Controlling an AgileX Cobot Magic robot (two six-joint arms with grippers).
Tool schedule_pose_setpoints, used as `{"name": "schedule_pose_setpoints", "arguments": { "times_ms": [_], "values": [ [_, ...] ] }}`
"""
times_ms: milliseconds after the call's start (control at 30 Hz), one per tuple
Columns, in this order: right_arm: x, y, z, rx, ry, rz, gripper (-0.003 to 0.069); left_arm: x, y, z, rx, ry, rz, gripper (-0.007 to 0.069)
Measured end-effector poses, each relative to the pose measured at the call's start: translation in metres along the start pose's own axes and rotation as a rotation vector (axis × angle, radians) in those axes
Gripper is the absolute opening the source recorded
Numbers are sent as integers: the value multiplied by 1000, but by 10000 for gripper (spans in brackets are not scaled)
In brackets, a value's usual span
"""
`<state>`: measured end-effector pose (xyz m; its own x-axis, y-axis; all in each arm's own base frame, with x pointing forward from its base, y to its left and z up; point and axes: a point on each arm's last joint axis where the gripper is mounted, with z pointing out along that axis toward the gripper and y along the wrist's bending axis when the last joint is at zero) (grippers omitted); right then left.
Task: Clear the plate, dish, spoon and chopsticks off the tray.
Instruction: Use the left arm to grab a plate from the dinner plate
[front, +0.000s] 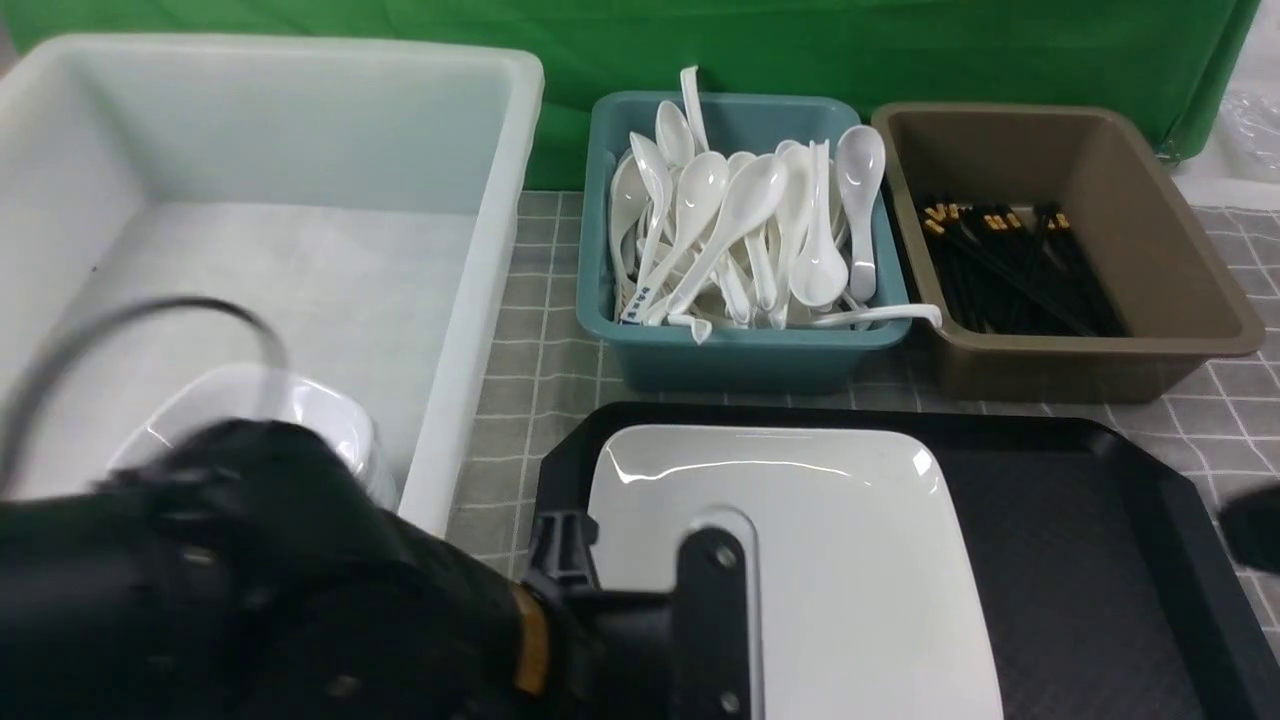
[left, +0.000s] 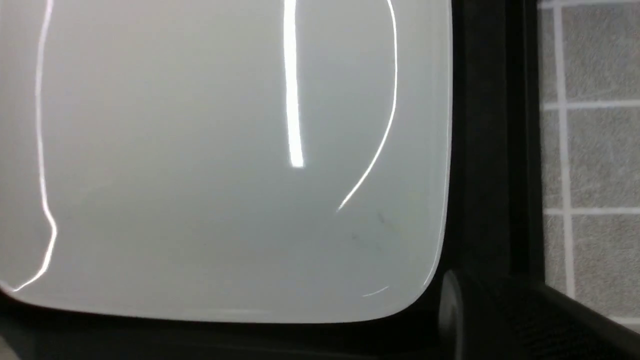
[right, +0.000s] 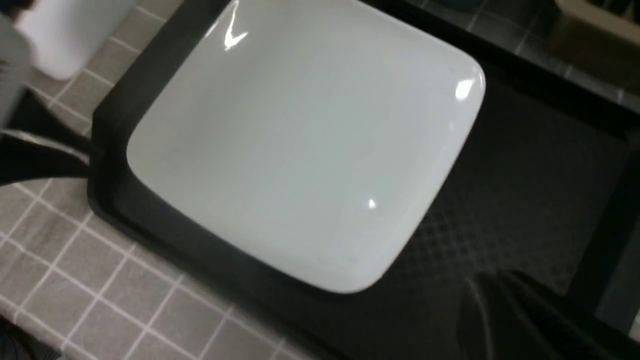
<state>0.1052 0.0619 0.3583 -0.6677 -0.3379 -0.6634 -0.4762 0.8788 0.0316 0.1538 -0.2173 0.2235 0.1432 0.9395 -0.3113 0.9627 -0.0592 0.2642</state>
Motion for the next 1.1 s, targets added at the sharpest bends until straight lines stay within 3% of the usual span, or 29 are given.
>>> {"name": "schedule_pose_setpoints", "arguments": {
  "times_ms": [233,367,800,1100],
  "values": [
    [40,-1,-26,-21,-118,35,45,4,0,34,46,98,87,408],
    [51,-1,-38,-29,-182,46,52,2,4,43,13,98,164,470],
    [58,-1,-40,-31,-158,42,66,5,8,69,4,125,268,465],
    [58,-1,-40,-32,-157,43,75,3,15,81,-39,136,305,417]
  ]
}}
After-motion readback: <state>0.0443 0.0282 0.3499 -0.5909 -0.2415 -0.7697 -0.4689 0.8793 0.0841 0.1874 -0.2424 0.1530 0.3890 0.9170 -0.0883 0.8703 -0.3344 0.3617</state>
